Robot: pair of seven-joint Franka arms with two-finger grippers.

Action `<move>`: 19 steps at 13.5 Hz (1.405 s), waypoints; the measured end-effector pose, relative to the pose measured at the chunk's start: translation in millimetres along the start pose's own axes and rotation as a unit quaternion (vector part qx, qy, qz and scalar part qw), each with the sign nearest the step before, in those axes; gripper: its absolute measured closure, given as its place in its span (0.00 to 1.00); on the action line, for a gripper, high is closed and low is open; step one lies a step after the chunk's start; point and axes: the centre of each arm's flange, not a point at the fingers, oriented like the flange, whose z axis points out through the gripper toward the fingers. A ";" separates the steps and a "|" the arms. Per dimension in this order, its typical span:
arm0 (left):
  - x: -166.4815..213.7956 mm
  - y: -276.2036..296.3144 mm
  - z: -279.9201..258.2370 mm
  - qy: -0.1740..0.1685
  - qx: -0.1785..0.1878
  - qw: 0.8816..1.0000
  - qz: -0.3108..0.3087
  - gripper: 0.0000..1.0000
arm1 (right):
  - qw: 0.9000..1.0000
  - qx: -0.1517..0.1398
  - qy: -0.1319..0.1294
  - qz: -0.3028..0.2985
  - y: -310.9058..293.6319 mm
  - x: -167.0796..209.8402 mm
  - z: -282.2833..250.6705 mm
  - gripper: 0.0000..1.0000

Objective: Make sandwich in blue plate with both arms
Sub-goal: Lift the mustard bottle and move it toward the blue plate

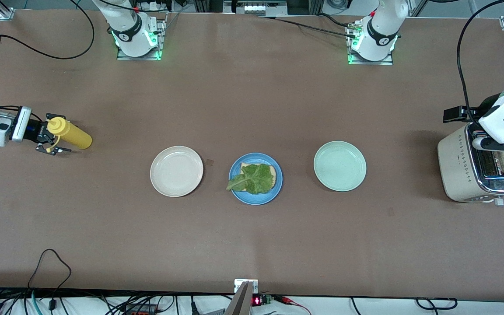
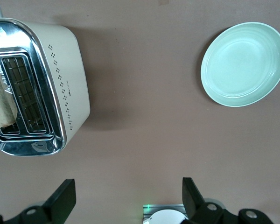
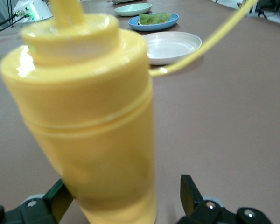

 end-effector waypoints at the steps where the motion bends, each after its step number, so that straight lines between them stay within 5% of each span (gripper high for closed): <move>1: 0.0 0.0 0.0 0.000 0.000 1.000 0.000 0.00 | 1.000 0.001 0.000 -0.013 5.1 4.6 -1.1 0.00; 12: 0.0 0.0 0.0 0.000 0.000 1.000 0.000 0.00 | 0.998 0.038 0.037 -0.022 14.0 6.9 46.0 0.01; 13: 0.0 0.0 0.0 0.000 0.000 1.000 0.000 0.00 | 0.998 0.039 0.038 -0.025 17.3 11.1 51.0 0.05; 15: 0.0 0.0 0.0 0.000 0.000 1.000 0.000 0.00 | 0.998 0.043 0.038 -0.030 22.1 17.0 57.2 0.31; 19: 0.0 0.0 0.0 0.000 0.000 1.000 0.000 0.00 | 0.997 0.050 0.022 -0.052 39.2 37.3 68.6 0.35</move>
